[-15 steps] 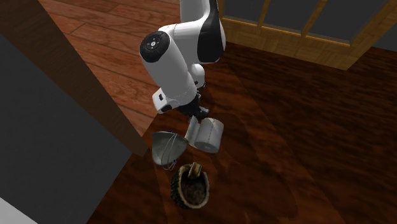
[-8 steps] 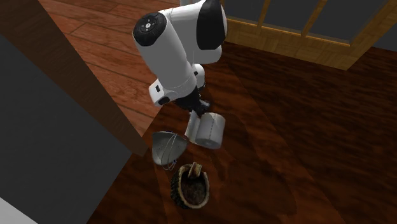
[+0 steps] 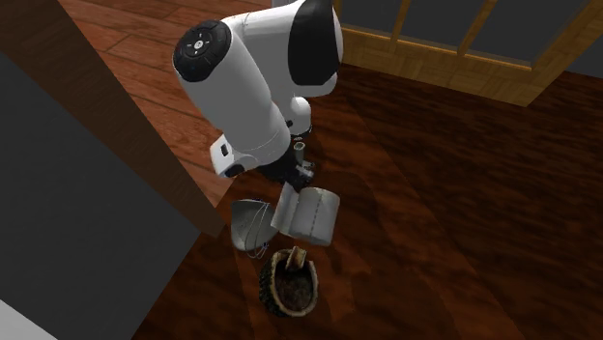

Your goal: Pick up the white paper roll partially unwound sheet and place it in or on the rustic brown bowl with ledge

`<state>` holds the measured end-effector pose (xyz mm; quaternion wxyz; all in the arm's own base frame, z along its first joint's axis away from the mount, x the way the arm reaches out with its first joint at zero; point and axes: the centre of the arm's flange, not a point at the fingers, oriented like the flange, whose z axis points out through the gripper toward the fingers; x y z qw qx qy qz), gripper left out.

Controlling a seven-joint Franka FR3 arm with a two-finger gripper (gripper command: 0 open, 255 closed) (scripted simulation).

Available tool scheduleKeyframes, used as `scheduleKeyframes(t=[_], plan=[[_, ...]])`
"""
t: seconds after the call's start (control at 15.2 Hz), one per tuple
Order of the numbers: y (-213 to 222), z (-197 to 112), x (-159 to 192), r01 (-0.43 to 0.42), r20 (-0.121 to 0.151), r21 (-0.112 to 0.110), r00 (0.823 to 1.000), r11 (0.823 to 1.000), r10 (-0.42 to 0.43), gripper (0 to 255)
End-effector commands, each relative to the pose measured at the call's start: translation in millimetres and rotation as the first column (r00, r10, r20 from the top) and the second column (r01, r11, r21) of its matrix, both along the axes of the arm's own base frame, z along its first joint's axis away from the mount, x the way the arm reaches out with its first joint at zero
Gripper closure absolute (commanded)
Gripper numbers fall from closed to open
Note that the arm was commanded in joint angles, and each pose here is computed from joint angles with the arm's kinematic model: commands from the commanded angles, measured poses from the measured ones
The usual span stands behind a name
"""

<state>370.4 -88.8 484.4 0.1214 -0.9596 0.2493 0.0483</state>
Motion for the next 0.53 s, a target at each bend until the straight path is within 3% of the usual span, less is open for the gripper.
scheduleKeyframes(t=[0.0,0.33,0.46], plan=[[-7.8,-0.9,27.4,0.000,0.001,-0.001,1.000,1.000,0.000,255],[-33.7,2.5,99.3,0.000,0.001,-0.001,1.000,1.000,0.000,255],[-33.7,-8.1,99.3,0.000,0.001,-0.001,1.000,1.000,0.000,255]])
